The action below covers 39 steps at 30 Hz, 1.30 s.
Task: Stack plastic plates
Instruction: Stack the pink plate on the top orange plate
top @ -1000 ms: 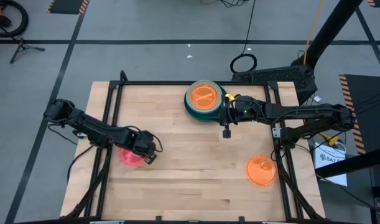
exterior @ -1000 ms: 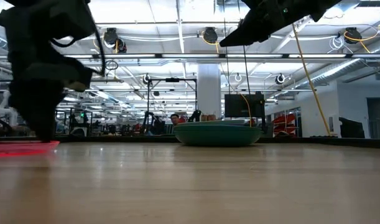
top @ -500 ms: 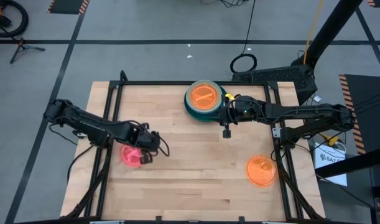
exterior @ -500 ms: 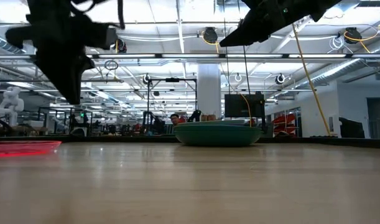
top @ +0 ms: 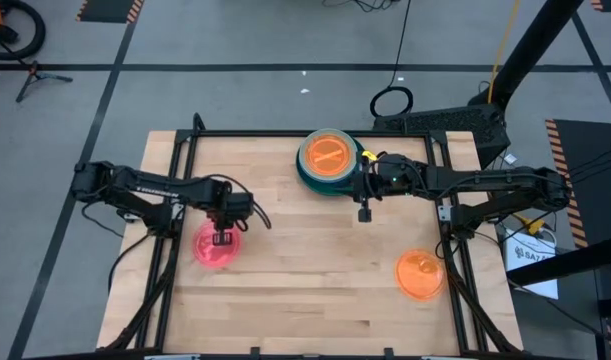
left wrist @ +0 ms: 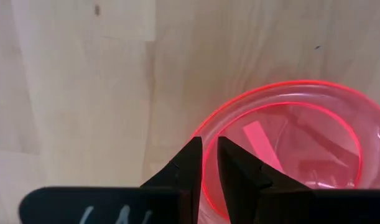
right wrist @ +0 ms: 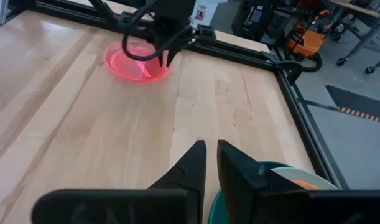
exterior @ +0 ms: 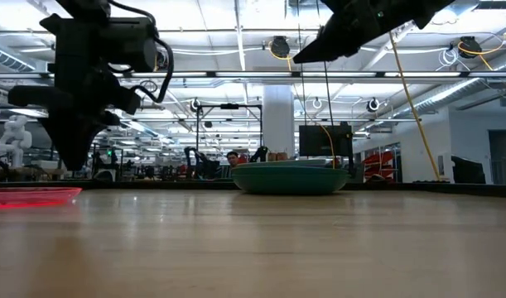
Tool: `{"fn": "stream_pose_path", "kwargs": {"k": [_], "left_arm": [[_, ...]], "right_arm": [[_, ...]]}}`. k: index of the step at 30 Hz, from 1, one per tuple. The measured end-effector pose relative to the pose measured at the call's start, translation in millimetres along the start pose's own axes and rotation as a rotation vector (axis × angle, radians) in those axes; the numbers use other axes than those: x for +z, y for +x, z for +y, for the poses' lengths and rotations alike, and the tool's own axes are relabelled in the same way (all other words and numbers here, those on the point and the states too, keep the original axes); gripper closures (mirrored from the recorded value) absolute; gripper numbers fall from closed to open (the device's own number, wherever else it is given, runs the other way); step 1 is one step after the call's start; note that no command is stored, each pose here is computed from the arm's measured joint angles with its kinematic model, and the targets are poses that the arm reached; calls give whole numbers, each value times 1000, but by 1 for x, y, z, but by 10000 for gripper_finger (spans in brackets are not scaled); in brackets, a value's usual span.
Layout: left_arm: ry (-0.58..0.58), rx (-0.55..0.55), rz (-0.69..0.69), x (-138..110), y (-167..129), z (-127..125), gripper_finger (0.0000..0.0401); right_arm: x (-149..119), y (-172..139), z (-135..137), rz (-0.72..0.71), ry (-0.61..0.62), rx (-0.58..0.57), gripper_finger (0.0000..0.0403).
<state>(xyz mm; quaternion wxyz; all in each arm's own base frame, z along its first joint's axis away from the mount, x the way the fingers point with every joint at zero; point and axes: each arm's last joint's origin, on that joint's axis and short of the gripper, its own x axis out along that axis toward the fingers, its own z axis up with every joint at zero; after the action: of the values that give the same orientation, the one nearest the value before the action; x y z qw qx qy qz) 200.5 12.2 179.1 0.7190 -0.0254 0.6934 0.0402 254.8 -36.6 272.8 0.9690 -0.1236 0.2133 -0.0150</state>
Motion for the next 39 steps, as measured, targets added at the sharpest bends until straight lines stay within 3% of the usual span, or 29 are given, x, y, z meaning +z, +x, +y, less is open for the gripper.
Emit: {"fn": "stream_pose_path", "kwargs": {"k": [9,21,28,39], "left_arm": [[-36,13,6,0,0,6,335],[-32,16,6,-1,2,6,222],[-31,16,10,0,3,6,220],[-40,20,137,7,27,7,220]], "right_arm": [[-1,0,0,11,1,3,370],[-2,0,0,17,2,5,370],[-2,0,0,16,17,4,370],[-1,0,0,15,25,4,370]]}}
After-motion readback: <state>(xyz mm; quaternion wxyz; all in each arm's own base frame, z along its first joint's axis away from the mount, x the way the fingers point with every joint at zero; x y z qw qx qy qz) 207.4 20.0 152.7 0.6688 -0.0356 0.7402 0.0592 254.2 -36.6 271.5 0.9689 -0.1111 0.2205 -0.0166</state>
